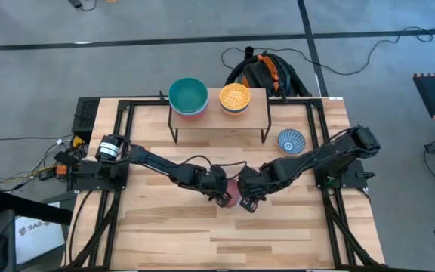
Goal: Place and stack bowls onto a shelf
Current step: Stack the red pattern bowl on top of the yellow pattern bowl on the shelf
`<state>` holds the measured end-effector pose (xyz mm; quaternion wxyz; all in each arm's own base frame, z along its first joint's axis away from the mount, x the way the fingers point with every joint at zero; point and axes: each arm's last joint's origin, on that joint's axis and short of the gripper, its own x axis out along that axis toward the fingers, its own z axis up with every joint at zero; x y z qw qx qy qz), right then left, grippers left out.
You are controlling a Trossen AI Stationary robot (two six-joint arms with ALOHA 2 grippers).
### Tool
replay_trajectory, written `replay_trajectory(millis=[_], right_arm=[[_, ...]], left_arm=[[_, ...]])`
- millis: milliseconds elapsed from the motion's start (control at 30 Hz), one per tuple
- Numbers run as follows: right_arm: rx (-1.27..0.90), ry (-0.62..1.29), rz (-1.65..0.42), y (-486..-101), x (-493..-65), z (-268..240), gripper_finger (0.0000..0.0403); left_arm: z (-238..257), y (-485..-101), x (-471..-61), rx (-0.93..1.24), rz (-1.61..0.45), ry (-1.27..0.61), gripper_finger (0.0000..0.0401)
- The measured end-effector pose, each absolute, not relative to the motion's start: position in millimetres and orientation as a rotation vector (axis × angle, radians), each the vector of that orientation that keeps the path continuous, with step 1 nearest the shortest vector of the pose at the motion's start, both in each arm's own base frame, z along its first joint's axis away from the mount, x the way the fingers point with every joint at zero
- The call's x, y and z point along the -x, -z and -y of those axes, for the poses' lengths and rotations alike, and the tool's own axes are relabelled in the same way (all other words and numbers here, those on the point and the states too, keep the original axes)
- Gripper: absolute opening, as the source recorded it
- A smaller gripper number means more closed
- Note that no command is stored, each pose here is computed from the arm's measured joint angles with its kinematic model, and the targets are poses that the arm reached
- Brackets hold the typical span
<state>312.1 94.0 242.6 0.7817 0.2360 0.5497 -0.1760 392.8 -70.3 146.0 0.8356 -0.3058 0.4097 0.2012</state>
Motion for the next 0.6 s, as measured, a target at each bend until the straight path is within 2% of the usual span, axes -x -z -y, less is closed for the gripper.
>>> replay_trajectory(millis=[233,433,600], right_arm=[[-0.495,0.419,-1.177,-239,-312,-90,0.0204],[-0.521,0.368,-1.167,-252,-303,-95,0.0197],[-0.562,0.337,-1.108,-281,-281,-98,0.0181]], left_arm=[[68,-148,-393,0.643,-0.853,-0.458,0.0009],[66,-149,-394,0.649,-0.839,-0.456,0.0003],[66,-150,-394,0.654,-0.843,-0.450,0.0002]])
